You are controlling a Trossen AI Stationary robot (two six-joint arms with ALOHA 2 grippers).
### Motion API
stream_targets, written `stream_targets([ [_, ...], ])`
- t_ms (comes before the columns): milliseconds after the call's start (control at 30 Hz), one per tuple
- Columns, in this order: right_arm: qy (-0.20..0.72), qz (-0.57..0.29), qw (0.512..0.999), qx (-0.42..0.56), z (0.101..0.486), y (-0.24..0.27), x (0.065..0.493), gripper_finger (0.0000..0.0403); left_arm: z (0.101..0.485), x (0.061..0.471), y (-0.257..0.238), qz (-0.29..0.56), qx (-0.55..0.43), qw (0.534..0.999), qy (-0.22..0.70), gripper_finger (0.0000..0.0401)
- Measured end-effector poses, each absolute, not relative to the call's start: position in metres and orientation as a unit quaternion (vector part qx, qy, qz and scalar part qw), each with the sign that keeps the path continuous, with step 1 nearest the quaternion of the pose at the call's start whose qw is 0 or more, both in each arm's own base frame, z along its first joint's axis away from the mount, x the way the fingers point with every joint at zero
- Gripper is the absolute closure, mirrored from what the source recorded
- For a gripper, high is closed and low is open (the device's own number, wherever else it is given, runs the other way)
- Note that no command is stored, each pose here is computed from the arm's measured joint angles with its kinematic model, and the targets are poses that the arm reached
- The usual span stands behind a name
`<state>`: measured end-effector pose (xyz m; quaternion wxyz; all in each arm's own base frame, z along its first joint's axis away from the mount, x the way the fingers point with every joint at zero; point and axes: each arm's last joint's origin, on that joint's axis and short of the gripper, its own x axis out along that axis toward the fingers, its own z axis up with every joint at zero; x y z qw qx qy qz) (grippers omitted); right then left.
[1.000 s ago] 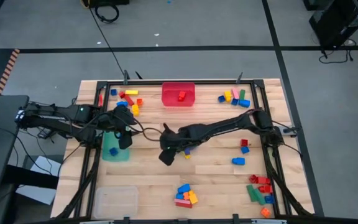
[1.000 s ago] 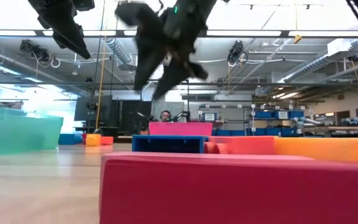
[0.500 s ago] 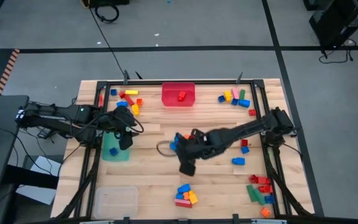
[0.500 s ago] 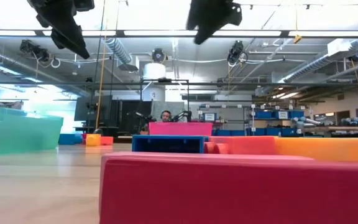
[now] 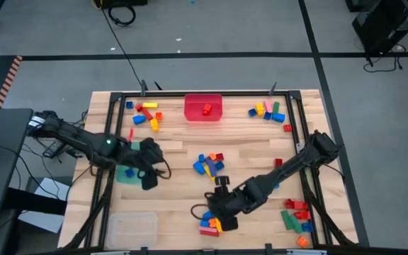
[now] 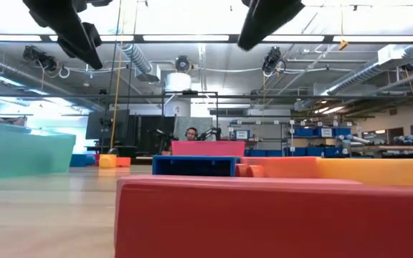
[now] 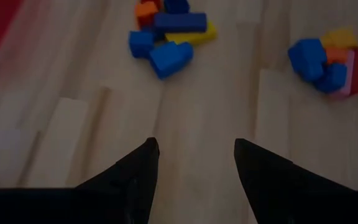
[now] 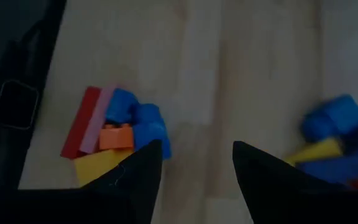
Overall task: Sort blocks by size
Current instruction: Put the blue 1 studded building block into the red bin
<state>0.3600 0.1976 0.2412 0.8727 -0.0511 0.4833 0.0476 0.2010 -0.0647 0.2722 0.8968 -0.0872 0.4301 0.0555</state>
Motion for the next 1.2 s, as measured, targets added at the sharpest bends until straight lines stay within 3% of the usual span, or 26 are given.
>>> stream_targets([
  [467,0.437,0.123,0.886,-0.091,0.176,0.201,0.348,0.0158,0.259,0.218,-0.089,0.026,-0.089,0.9,0.426,0.0183],
  [700,0.428,0.162,0.882,-0.11,0.165,0.2,0.344,0.0159,0.26,0.22,-0.089,0.025,-0.093,0.904,0.417,0.0183],
  [1200,0.422,0.166,0.885,-0.101,0.144,0.189,0.345,0.0158,0.26,0.22,-0.089,0.025,-0.092,0.904,0.417,0.0183],
])
